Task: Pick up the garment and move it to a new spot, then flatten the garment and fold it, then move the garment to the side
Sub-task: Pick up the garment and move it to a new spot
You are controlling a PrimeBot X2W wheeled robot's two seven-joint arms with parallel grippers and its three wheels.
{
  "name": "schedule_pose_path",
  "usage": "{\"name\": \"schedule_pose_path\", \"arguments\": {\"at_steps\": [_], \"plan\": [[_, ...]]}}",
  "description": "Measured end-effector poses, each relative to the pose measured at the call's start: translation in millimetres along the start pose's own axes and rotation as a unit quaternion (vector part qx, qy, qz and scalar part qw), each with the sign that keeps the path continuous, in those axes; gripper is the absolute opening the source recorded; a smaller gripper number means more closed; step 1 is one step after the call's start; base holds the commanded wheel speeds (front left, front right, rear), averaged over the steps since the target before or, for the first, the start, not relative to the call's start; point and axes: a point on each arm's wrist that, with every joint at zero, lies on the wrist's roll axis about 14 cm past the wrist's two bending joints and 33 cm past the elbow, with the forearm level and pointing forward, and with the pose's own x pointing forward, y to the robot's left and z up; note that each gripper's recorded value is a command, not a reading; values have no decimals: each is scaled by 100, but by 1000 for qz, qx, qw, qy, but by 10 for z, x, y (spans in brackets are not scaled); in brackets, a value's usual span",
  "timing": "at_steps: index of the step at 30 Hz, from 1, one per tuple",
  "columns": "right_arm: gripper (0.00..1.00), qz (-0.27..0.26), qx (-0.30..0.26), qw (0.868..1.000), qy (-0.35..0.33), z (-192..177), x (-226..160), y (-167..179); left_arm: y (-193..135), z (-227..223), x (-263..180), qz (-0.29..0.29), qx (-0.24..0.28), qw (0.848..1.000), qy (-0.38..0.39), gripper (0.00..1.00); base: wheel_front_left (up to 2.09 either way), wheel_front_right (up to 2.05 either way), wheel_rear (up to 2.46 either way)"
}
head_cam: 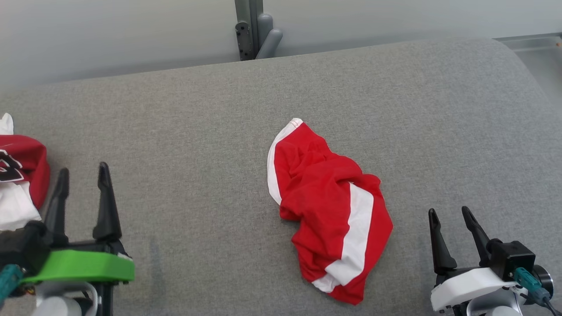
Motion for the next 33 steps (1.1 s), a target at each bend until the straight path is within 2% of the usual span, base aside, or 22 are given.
{"name": "schedule_pose_path", "arguments": {"at_steps": [2, 14, 33], "plan": [[100, -1, -3, 1000, 0, 0, 0, -12, -52, -110, -117, 0, -18, 1000, 12, 100, 0, 0, 0], [100, 2, -21, 1000, -20, 135, -32, -13, -223, -870, -774, -14, -11, 994, 111, 100, 0, 0, 0], [100, 26, -29, 998, -45, 277, -143, 142, -164, -896, -943, 3, -6, 995, 96, 100, 0, 0, 0]]}}
